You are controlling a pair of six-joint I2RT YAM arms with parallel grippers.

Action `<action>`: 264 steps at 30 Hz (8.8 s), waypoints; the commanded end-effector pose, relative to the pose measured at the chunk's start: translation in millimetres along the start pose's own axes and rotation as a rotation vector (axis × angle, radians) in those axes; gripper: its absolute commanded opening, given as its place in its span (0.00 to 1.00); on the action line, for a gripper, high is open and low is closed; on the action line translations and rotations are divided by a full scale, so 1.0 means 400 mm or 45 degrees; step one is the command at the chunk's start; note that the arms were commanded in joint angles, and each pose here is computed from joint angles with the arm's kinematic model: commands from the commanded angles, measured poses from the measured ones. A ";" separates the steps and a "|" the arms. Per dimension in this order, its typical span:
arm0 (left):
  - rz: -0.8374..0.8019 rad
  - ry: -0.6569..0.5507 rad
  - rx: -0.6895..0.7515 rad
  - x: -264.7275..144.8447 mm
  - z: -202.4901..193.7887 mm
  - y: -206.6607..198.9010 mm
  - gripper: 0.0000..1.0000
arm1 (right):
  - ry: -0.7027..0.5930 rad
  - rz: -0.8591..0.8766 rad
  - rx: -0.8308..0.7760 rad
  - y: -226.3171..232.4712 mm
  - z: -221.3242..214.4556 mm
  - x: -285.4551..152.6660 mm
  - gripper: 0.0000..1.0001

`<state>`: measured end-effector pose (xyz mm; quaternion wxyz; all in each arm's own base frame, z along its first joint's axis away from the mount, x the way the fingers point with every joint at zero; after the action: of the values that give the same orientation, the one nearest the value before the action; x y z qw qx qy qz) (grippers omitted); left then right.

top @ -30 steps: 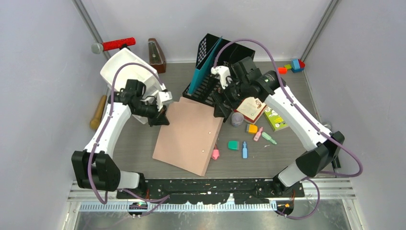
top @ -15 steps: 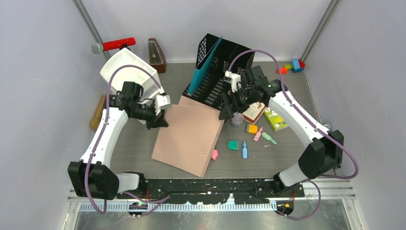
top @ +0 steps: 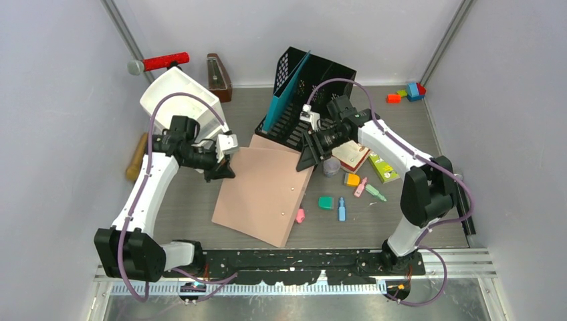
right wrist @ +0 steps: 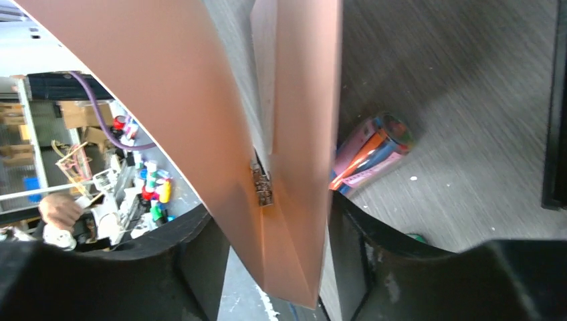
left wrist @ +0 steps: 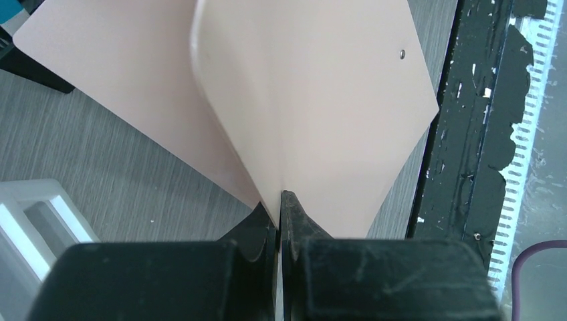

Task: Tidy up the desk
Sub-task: Pick up the folder from the center of the board, then place the folder in the storage box.

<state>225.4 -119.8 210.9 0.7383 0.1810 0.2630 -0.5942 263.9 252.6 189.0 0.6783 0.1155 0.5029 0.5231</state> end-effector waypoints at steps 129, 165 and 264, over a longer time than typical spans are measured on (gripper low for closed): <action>1.181 -0.226 0.931 0.279 0.853 0.103 0.68 | -1.473 -0.302 0.465 0.275 0.221 -0.718 0.00; 0.962 -0.506 0.187 0.095 0.806 0.044 0.00 | -1.746 -0.619 0.128 0.454 0.180 -0.900 0.94; 0.925 -0.657 0.042 0.132 0.735 0.318 0.00 | -1.689 -0.485 0.356 0.224 0.205 -0.809 0.95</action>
<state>424.9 -299.3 386.5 0.9363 0.1079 0.0085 -0.3341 301.6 51.7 451.0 0.8977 0.4128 0.0911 0.1242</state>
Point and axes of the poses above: each gripper's point midway between its finger pads, its own x axis out along the fingers, its own y axis along the line the jaws close on, z = x × y, the point moved 2 cm from there along -x, back along the fingers, and after that the axes turned 1 degree about x, right-handed, at the moved point
